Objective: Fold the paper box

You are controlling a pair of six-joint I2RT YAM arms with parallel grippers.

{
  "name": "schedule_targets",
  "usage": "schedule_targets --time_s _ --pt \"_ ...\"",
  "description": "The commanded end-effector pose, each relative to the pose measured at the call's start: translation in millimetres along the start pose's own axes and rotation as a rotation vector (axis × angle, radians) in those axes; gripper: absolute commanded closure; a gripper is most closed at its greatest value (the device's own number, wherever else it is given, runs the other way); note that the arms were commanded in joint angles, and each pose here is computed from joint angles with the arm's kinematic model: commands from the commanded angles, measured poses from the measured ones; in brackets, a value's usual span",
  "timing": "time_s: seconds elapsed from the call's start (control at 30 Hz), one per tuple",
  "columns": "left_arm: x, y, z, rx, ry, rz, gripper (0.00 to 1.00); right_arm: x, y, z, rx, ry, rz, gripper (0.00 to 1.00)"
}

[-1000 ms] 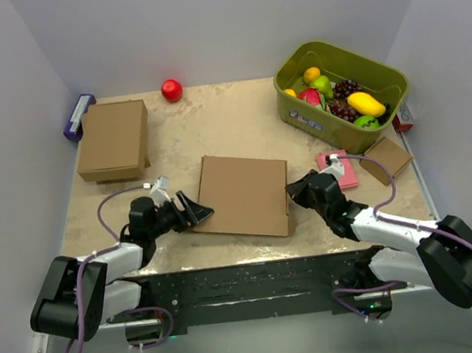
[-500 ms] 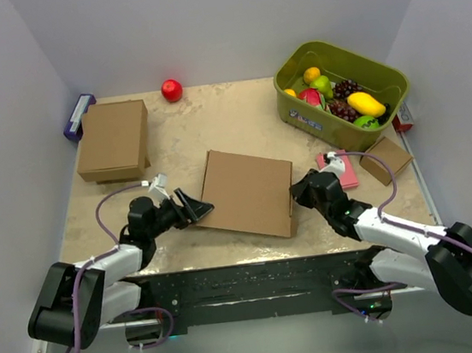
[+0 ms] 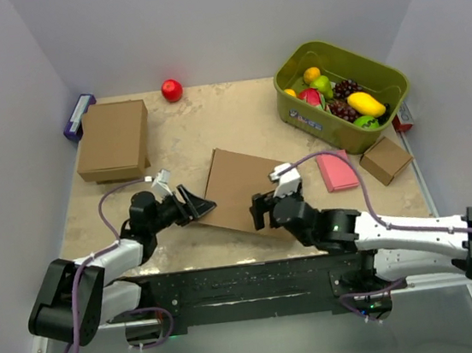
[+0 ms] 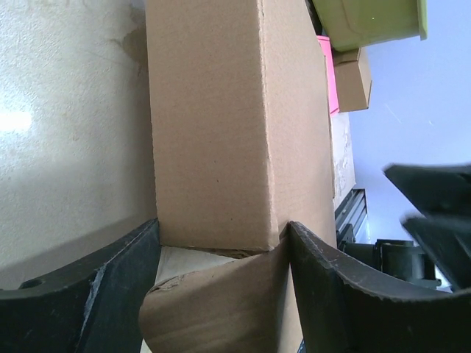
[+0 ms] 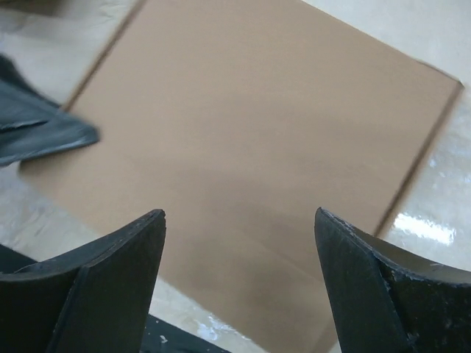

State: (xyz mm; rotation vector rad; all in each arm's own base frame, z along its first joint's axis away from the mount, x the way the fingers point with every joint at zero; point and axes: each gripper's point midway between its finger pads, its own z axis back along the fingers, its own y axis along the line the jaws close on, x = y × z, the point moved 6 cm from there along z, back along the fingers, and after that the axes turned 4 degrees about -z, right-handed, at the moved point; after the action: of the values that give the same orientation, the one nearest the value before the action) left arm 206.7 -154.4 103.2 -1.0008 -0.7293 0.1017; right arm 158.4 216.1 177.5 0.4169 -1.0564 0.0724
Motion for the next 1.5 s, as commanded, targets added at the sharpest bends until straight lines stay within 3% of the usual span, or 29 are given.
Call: schedule_targets --time_s 0.0,0.17,0.3,0.57,0.8,1.1,1.13,1.17,1.23,1.47 --pt "13 -15 -5 -0.056 0.006 -0.041 0.66 2 26 7 -0.103 -0.11 0.304 0.12" --pt "13 -17 -8 -0.069 0.05 -0.032 0.67 -29 64 6 -0.094 -0.11 0.489 0.02" --pt "15 -19 -8 -0.069 0.066 -0.031 0.67 -50 82 -6 -0.115 -0.096 0.58 0.02" --pt "18 -18 -6 -0.058 0.082 -0.047 0.67 -85 67 -34 -0.454 -0.147 0.764 0.01" --pt "19 -20 -4 -0.068 0.083 -0.048 0.67 -98 58 -43 -0.583 -0.202 0.858 0.01" --pt "16 -23 1 -0.08 0.093 -0.054 0.67 -103 50 -50 -0.561 -0.15 0.857 0.02" --pt "15 -22 1 -0.079 0.096 -0.053 0.67 -100 57 -55 -0.525 -0.148 0.764 0.02" --pt "14 -22 2 -0.079 0.101 -0.05 0.67 -101 49 -54 -0.525 -0.12 0.824 0.03" --pt "13 -22 3 -0.081 0.109 -0.052 0.67 -94 53 -60 -0.493 -0.119 0.749 0.06" --pt "9 -23 6 -0.09 0.125 -0.046 0.67 -95 49 -72 -0.517 -0.102 0.836 0.22"
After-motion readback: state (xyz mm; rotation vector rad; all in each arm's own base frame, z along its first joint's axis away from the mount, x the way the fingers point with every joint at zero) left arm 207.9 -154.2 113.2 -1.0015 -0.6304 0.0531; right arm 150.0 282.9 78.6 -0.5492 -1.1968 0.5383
